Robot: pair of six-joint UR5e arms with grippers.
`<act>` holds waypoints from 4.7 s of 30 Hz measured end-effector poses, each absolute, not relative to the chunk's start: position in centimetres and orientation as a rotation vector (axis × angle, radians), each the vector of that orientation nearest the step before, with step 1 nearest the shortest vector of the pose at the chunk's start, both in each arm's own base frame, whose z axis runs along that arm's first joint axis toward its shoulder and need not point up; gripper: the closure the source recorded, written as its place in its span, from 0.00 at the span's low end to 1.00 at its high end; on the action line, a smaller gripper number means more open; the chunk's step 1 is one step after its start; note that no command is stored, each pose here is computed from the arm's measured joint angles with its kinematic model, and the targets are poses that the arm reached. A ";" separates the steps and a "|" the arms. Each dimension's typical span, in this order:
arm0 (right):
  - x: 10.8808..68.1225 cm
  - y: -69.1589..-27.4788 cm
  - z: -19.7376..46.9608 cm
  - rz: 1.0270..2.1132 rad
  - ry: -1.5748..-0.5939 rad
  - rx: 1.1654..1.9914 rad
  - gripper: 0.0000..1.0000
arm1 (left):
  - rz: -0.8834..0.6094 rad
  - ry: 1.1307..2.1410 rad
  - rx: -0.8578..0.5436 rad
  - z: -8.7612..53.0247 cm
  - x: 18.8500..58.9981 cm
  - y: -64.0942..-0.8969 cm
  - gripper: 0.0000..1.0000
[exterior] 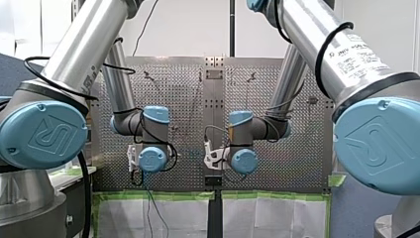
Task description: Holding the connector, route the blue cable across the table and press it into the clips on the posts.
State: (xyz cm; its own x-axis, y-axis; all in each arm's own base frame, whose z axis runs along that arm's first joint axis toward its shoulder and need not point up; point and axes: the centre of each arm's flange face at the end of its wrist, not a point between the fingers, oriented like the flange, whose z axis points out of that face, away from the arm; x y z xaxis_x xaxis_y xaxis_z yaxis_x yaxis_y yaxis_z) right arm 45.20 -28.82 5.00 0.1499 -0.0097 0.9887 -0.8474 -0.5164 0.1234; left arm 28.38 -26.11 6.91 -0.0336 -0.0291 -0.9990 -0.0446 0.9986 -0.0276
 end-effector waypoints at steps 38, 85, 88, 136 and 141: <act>50.2 -30.5 18.3 1.700 -0.749 1.644 1.00 | 0.068 1.537 -0.197 13.9 31.2 -25.1 1.00; 59.6 -31.2 29.6 1.894 -0.727 1.726 1.00 | 0.183 1.372 -0.341 33.0 38.0 -16.3 1.00; 60.0 -31.4 30.2 1.894 -0.727 1.728 1.00 | 0.195 1.396 -0.332 32.7 38.3 -15.6 1.00; 66.6 -35.8 39.6 1.999 -0.686 1.671 1.00 | 0.187 1.355 -0.321 37.6 45.7 -10.5 1.00; 67.0 -36.1 40.9 2.019 -0.675 1.644 1.00 | 0.180 1.338 -0.325 38.1 46.3 -9.9 1.00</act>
State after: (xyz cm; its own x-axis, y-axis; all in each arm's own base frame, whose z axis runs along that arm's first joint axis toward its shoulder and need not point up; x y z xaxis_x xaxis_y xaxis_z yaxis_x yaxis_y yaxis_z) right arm 67.01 -36.12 40.87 -0.1899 0.0363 0.9811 -0.6191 -0.7800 -0.0910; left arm 46.25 -9.86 38.15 0.2259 -0.0573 -0.9725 -0.3123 0.9413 -0.1280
